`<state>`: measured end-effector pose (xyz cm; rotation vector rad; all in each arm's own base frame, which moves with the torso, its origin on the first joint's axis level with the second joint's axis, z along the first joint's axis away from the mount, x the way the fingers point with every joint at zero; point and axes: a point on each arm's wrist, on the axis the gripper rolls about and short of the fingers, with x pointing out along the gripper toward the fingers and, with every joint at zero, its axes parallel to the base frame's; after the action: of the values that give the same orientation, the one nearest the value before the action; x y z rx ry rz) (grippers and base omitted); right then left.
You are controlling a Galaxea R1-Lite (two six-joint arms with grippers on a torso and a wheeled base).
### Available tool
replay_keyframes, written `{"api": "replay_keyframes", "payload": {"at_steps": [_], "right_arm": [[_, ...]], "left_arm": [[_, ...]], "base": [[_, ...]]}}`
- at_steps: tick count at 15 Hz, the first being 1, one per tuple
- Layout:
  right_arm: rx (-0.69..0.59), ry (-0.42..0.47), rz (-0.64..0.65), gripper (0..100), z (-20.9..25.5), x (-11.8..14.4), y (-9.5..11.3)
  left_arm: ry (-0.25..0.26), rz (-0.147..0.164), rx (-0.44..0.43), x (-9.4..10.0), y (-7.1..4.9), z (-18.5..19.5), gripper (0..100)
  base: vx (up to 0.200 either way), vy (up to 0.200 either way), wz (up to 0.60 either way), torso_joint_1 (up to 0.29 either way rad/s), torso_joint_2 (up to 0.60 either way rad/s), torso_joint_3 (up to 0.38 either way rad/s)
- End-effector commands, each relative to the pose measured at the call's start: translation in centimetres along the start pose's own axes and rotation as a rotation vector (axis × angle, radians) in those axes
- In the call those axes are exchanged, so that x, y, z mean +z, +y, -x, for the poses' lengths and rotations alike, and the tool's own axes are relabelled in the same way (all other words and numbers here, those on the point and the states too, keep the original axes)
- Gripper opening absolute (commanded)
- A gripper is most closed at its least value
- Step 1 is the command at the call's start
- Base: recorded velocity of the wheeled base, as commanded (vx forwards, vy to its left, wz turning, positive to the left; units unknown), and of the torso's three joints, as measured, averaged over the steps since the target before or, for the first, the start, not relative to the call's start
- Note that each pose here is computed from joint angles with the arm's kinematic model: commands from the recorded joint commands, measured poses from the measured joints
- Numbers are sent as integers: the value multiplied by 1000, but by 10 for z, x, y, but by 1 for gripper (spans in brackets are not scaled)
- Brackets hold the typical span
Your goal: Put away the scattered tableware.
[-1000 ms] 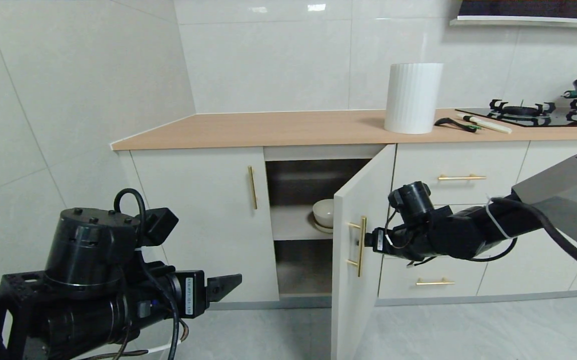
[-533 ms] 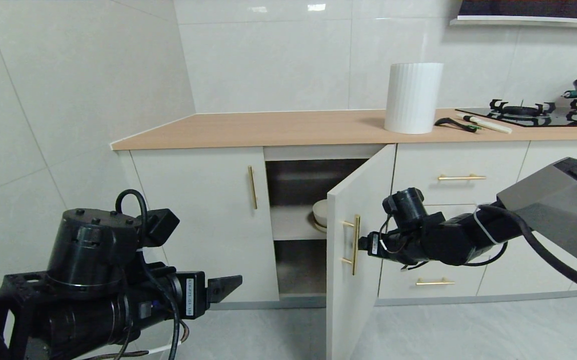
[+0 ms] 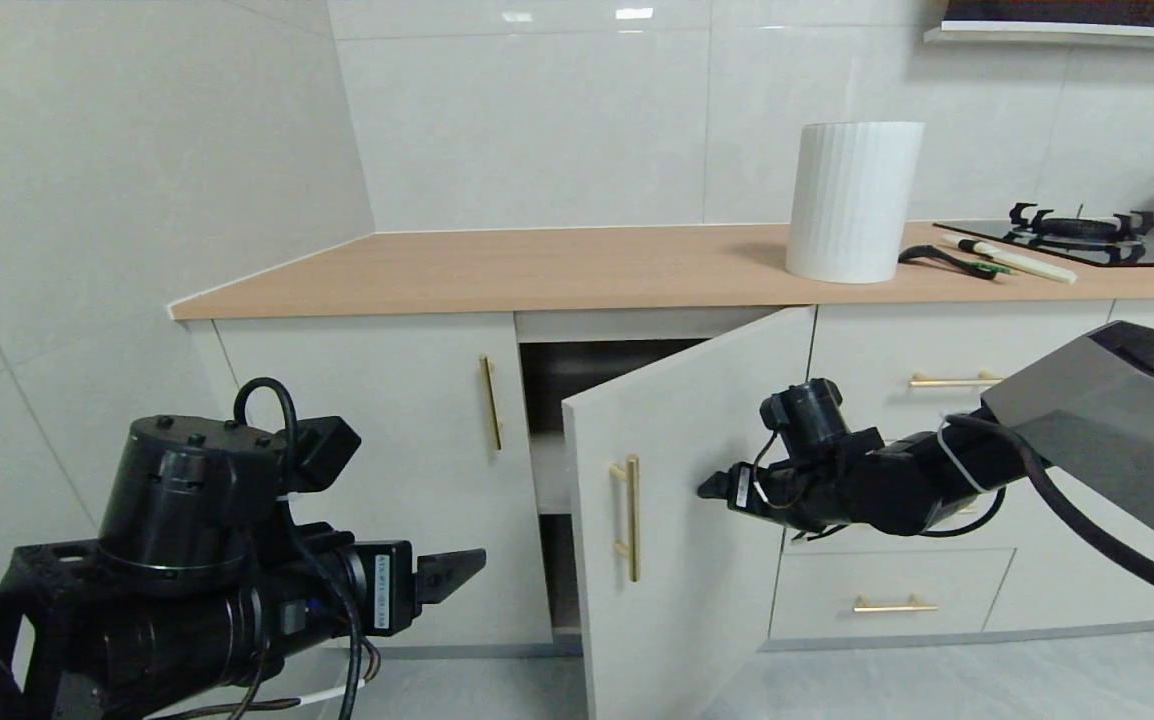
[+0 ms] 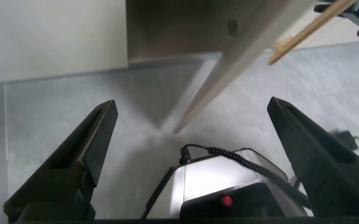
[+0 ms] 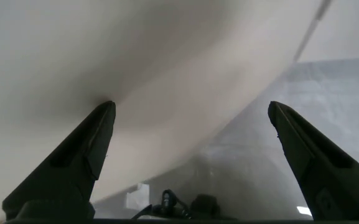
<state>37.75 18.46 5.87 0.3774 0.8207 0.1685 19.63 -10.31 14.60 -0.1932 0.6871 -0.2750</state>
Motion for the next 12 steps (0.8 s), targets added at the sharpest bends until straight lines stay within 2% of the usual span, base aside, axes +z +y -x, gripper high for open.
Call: {"api": "replay_keyframes", "payload": {"at_steps": [1, 6, 8, 12], "right_arm": [[24, -5, -21, 100, 0, 2, 5], [78, -54, -257, 100, -18, 20, 20], [76, -73, -308, 100, -28, 24, 22], [15, -175, -389, 100, -52, 32, 23]], "left_arm": [[4, 1, 2, 0, 0, -2, 100], [3, 1, 3, 0, 0, -2, 100], [3, 1, 3, 0, 0, -2, 100], [5, 1, 3, 0, 0, -2, 100]], "base": [[0, 0, 0, 0, 0, 0], [0, 0, 0, 0, 0, 0], [0, 0, 0, 0, 0, 0], [0, 0, 0, 0, 0, 0]]}}
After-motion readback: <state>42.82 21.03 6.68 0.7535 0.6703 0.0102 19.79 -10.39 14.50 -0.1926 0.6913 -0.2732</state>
